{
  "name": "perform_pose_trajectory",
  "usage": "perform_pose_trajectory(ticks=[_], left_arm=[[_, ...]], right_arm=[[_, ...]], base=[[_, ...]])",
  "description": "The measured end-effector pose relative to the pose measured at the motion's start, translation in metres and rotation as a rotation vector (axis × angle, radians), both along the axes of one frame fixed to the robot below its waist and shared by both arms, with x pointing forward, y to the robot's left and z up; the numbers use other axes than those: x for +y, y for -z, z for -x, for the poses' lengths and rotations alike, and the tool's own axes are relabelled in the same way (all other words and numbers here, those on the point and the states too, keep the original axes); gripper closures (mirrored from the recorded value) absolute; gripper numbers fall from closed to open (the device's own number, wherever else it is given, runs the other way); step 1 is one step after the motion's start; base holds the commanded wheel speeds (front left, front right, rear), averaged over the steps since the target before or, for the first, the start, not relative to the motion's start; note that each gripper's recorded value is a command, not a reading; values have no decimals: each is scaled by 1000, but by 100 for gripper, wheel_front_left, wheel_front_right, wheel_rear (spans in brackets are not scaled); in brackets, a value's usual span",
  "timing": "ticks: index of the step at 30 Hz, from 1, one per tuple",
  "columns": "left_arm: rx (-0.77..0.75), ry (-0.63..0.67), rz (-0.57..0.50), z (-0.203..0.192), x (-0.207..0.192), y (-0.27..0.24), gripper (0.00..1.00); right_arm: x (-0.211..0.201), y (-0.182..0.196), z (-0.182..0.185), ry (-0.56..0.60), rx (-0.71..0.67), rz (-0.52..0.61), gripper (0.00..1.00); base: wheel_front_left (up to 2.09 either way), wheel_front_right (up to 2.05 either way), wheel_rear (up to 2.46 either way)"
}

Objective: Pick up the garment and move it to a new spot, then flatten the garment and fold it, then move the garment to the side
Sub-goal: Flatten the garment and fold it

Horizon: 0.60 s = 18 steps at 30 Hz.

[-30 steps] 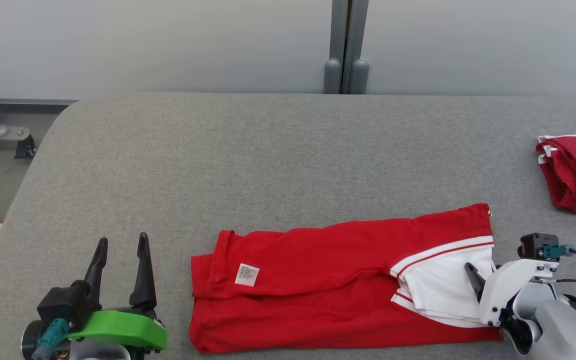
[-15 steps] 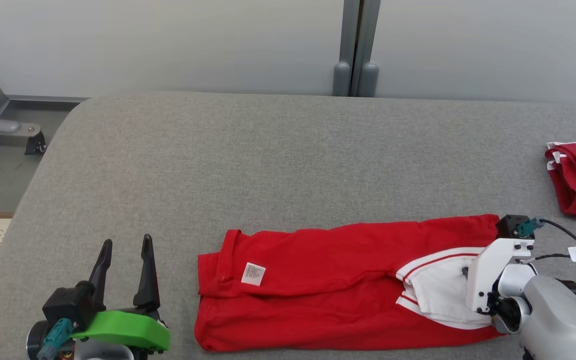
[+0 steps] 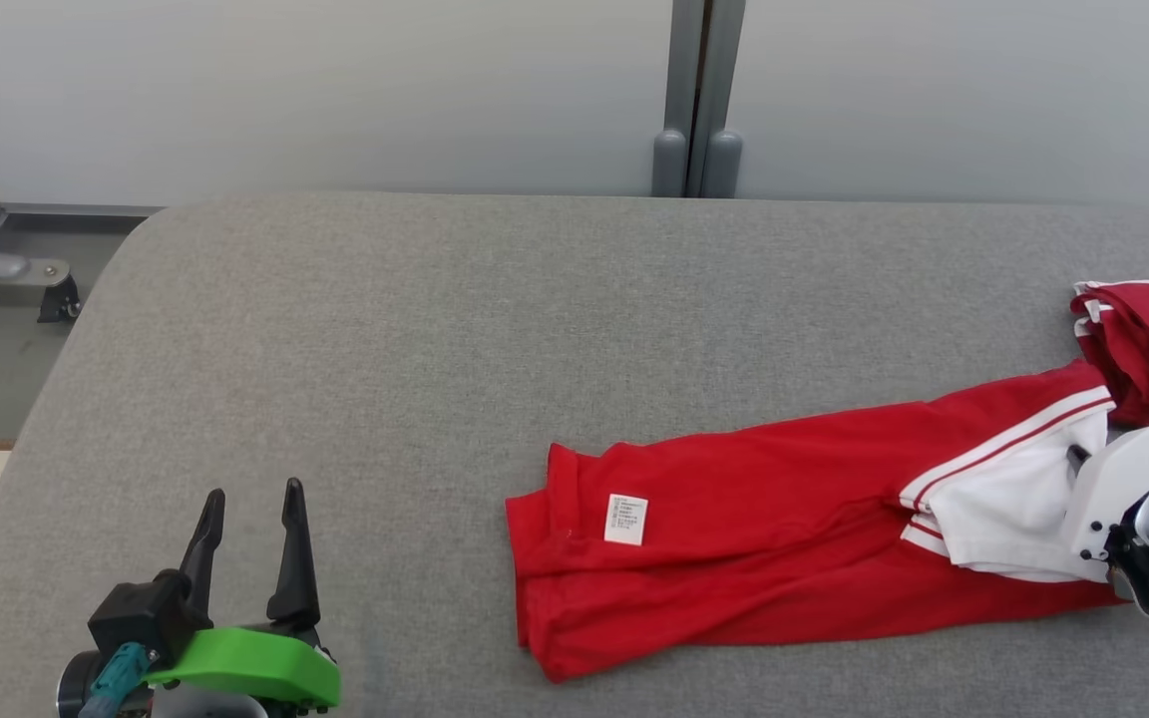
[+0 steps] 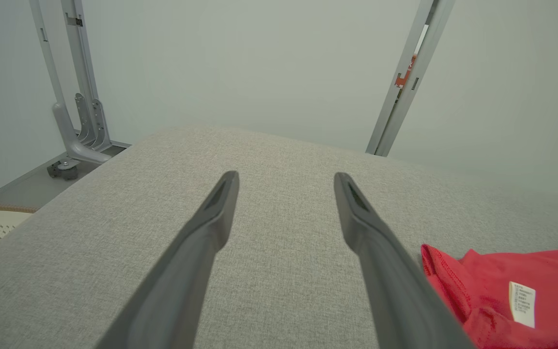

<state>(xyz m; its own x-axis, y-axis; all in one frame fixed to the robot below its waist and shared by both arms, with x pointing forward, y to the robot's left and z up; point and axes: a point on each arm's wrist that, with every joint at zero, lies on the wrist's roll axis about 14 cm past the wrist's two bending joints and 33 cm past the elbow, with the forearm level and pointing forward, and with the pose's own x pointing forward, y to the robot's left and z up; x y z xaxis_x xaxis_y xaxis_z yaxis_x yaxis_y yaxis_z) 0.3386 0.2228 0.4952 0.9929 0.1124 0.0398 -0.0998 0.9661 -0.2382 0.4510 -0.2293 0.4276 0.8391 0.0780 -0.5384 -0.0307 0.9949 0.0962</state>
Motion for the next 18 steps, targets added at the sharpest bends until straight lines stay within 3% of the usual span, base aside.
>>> perform_pose_trajectory(ticks=[7,13,18], left_arm=[[10,31,6,-4,-10,4,0],[16,29,9,-2,-8,7,0],[21,8,18,5,-3,9,0]], right_arm=[[23,-34,-13,-62,-149,-13,100],[102,-62,-7,-276,-254,-38,100],[181,-65,20,-465,-230,-107,100]], base=[[0,0,0],[0,0,0],[0,0,0]])
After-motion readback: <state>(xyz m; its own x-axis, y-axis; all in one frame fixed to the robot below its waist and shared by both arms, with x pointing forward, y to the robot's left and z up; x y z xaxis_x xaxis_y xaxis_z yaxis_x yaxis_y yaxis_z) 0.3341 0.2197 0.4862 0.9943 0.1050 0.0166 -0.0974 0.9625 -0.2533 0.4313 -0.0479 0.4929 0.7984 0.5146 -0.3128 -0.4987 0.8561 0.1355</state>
